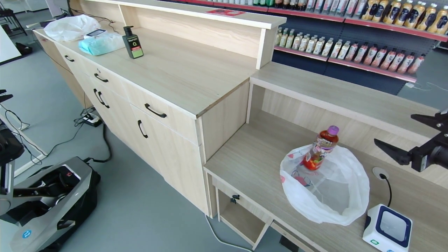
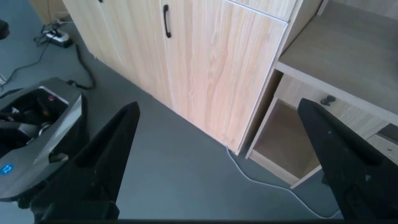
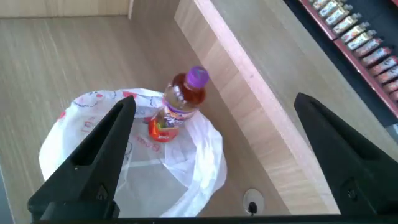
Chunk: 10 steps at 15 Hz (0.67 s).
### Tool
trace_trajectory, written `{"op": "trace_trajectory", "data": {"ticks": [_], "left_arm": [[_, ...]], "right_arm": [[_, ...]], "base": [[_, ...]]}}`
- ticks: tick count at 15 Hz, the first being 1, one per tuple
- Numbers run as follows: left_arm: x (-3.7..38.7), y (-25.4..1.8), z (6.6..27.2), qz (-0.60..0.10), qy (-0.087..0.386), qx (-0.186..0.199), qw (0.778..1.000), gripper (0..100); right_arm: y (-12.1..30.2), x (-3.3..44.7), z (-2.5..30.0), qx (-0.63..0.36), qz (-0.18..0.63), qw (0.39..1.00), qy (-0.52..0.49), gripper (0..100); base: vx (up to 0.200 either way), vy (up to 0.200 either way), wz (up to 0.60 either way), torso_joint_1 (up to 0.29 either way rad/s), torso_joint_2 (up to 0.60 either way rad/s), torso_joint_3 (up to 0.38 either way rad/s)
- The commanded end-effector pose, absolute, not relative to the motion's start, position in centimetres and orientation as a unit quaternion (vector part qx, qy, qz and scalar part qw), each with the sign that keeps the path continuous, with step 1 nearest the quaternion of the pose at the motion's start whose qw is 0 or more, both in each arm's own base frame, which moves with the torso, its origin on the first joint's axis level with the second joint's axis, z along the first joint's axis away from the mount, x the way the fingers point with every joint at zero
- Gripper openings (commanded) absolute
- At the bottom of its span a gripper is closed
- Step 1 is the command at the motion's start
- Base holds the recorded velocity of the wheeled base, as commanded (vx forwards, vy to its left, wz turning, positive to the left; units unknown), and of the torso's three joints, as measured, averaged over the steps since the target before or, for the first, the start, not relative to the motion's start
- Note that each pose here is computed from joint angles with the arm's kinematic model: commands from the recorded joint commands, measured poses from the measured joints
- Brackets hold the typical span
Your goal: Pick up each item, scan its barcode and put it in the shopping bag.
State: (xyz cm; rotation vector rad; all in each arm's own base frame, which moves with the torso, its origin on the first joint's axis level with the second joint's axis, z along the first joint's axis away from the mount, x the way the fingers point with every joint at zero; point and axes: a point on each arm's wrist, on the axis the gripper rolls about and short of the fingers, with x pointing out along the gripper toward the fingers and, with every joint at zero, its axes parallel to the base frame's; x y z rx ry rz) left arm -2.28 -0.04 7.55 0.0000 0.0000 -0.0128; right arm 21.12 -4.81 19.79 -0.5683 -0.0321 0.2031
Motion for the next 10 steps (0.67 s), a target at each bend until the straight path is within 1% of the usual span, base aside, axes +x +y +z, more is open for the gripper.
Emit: {"op": "trace_trajectory", "data": {"ticks": [1, 3, 5, 8, 10], "left_arm": [[-2.3, 0.0, 7.5, -0.006, 0.001, 0.000, 1.000, 100], [-2.3, 0.0, 7.5, -0.006, 0.000, 0.000, 1.000, 100], [-2.3, 0.0, 7.5, -0.006, 0.001, 0.000, 1.000, 100], [-2.3, 0.0, 7.5, -0.006, 0.000, 0.000, 1.000, 100], [-2.3, 0.0, 7.5, -0.006, 0.000, 0.000, 1.000, 100]], "right_arm": [[-5.4, 19.7, 21.5, -0.293, 0.066, 0.953, -0.042, 100], [-6.0, 19.0, 22.6, -0.298, 0.022, 0.953, -0.054, 100], [-6.6, 18.0, 23.0, -0.295, -0.031, 0.954, -0.045, 100], [-6.8, 17.4, 22.5, -0.283, -0.099, 0.954, -0.004, 100], [-7.0, 17.2, 21.7, -0.271, -0.134, 0.952, 0.044, 100]], "base": [[0.000, 0.000, -0.60, 0.012, 0.01, 0.002], [0.000, 0.000, -0.60, 0.012, 0.00, 0.002], [0.000, 0.000, -0.60, -0.002, 0.00, 0.005], [0.000, 0.000, -0.60, 0.006, 0.00, -0.002], [0.000, 0.000, -0.60, 0.000, 0.00, 0.000]]}}
